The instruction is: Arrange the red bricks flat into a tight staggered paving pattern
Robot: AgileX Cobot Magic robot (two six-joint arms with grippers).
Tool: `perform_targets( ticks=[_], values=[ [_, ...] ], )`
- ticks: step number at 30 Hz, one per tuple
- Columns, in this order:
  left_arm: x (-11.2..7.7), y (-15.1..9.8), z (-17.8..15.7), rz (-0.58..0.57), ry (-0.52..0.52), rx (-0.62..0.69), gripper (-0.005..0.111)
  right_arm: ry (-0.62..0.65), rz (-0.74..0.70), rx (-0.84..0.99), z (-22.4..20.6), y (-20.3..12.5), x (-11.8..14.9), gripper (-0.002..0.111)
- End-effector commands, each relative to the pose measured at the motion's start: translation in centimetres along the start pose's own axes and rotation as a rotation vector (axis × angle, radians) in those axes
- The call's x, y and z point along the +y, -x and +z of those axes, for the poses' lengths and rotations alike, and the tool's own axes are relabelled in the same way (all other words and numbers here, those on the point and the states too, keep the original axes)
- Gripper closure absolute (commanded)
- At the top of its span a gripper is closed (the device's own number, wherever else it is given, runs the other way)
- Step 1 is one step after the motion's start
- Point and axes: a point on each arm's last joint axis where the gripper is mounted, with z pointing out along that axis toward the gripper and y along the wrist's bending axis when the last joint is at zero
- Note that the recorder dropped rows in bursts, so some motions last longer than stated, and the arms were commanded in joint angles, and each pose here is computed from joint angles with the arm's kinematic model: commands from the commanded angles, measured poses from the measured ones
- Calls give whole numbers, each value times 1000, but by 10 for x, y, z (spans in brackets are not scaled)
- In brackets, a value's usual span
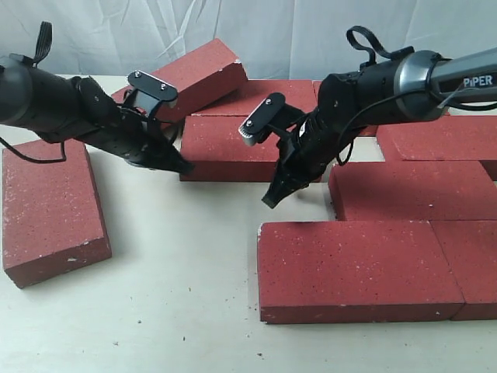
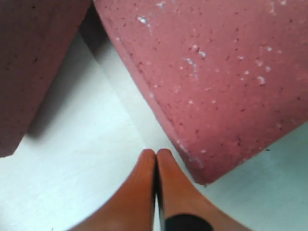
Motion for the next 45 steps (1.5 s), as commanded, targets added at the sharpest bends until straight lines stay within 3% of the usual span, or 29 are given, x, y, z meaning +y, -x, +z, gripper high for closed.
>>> perform_targets(
  ticks=[1, 14, 26, 31, 35, 41, 45],
  values=[
    [-11, 5, 2, 14, -3, -23, 107, -17, 24, -11, -1, -2, -10, 109],
    [-12, 7, 2, 5, 7, -41, 107, -80, 147, -51, -4, -12, -38, 109],
    [-13, 6, 2, 4, -4, -30, 107, -115, 110, 19, -4, -18, -41, 109],
    [-12, 6, 2, 51, 8, -33, 107, -95, 124, 38, -19, -17, -38, 109],
    [-11, 6, 2, 40, 8, -31, 107, -13, 220, 26, -47, -12, -29, 109],
    [-14, 5, 2, -1, -15, -20, 107, 31, 251, 15, -43, -11, -25, 109],
    [-18, 5, 9, 7, -25, -11, 107, 100, 183, 11, -29, -12, -20, 109]
  ],
)
